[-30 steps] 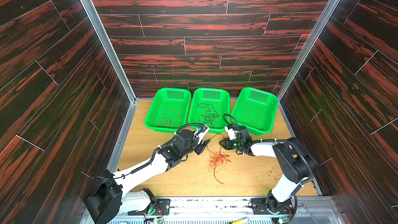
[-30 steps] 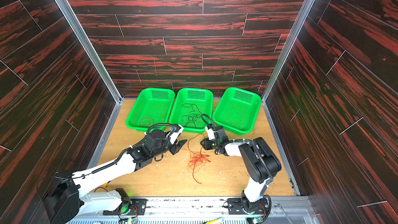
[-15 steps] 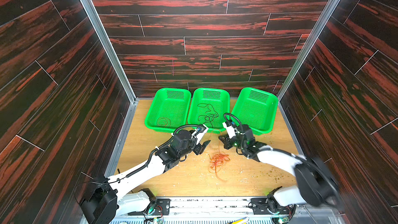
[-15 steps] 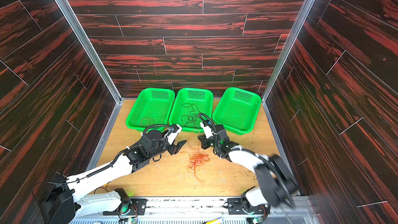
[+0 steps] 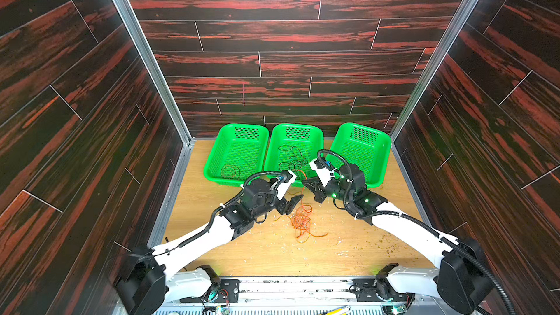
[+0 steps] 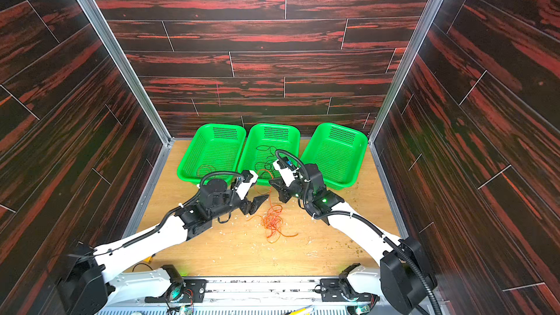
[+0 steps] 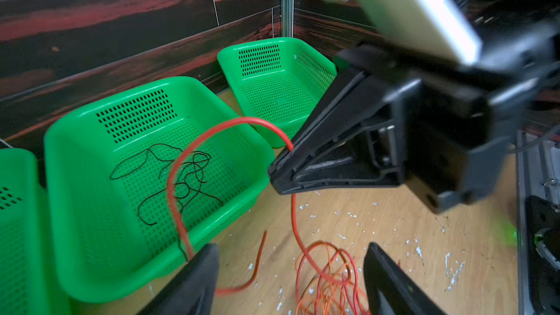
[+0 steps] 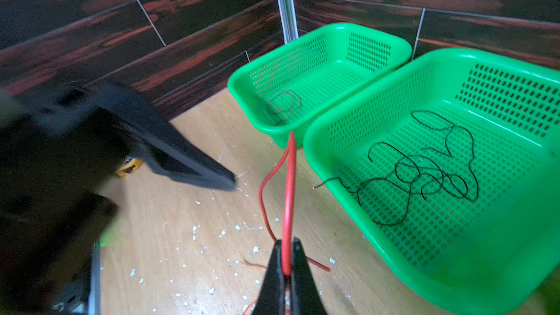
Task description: Untangle the cables
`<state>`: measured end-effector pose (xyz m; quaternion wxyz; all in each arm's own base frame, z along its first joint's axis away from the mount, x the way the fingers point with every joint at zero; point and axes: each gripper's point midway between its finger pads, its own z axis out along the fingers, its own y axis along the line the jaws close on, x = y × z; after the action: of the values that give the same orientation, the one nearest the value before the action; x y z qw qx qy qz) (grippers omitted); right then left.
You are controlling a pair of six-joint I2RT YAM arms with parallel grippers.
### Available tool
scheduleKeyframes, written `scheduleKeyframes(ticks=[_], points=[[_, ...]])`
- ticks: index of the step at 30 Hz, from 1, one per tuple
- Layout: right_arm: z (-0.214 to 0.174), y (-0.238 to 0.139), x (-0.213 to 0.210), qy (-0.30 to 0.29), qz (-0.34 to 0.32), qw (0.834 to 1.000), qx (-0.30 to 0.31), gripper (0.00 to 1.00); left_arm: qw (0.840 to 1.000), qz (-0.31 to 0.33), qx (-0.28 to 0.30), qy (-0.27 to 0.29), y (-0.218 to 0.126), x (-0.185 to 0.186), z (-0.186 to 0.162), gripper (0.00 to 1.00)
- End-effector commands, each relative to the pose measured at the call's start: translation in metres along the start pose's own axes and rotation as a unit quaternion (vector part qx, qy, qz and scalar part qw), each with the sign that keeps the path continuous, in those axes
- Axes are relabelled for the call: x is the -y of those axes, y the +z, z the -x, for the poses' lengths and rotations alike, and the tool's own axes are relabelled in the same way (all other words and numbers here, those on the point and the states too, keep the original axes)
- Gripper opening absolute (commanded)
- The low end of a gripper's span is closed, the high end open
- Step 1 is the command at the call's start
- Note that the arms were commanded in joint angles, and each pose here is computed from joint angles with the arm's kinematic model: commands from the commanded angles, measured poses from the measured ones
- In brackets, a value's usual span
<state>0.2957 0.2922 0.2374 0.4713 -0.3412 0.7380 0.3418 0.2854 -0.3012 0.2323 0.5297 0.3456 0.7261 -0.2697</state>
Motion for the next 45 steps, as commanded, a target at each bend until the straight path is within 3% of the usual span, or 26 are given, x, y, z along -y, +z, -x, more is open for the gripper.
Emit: scheduleKeyframes(ticks=[1, 8, 10, 13, 17, 18, 23, 26, 32, 39, 45], points=[[0.023, -0.011, -0.018, -0.016, 0.027, 0.999, 0.023, 0.0, 0.999, -0.008, 0.021, -0.028, 0.014, 0.001, 0.003, 0.78], [0.031, -0.018, -0.034, -0.018, 0.056, 0.998, 0.032, 0.0, 0.996, 0.053, 0.047, -0.057, 0.032, -0.02, -0.003, 0.79], [0.031, -0.019, -0.041, -0.014, 0.075, 0.996, 0.037, 0.0, 0.997, 0.044, 0.045, -0.055, 0.038, -0.017, -0.002, 0.73], [0.032, -0.02, -0.045, -0.002, 0.087, 0.995, 0.045, 0.0, 0.997, 0.028, 0.047, -0.05, 0.044, -0.011, -0.001, 0.55], [0.036, -0.019, -0.036, 0.014, 0.061, 0.997, 0.045, 0.01, 0.997, 0.012, 0.063, -0.037, 0.038, -0.003, 0.005, 0.02], [0.039, -0.021, -0.035, 0.013, 0.056, 0.997, 0.048, 0.08, 0.997, 0.01, 0.063, -0.034, 0.035, -0.002, 0.008, 0.0], [0.037, -0.037, -0.01, -0.003, -0.027, 0.997, 0.066, 0.54, 0.997, 0.009, 0.076, -0.016, 0.017, 0.002, 0.027, 0.0], [0.027, -0.05, 0.005, -0.004, -0.062, 0.996, 0.069, 0.67, 0.996, 0.012, 0.09, -0.01, 0.006, 0.002, 0.04, 0.0], [-0.018, -0.061, 0.02, 0.015, -0.058, 0.998, 0.036, 0.72, 0.995, 0.008, 0.104, 0.001, -0.002, 0.004, 0.063, 0.0], [-0.081, -0.044, -0.032, 0.003, 0.109, 0.994, -0.001, 0.69, 0.992, 0.005, 0.122, 0.011, -0.008, 0.006, 0.091, 0.0], [-0.09, -0.017, -0.024, -0.006, 0.089, 0.996, -0.014, 0.7, 0.992, -0.025, 0.127, 0.012, -0.009, 0.017, 0.099, 0.0]])
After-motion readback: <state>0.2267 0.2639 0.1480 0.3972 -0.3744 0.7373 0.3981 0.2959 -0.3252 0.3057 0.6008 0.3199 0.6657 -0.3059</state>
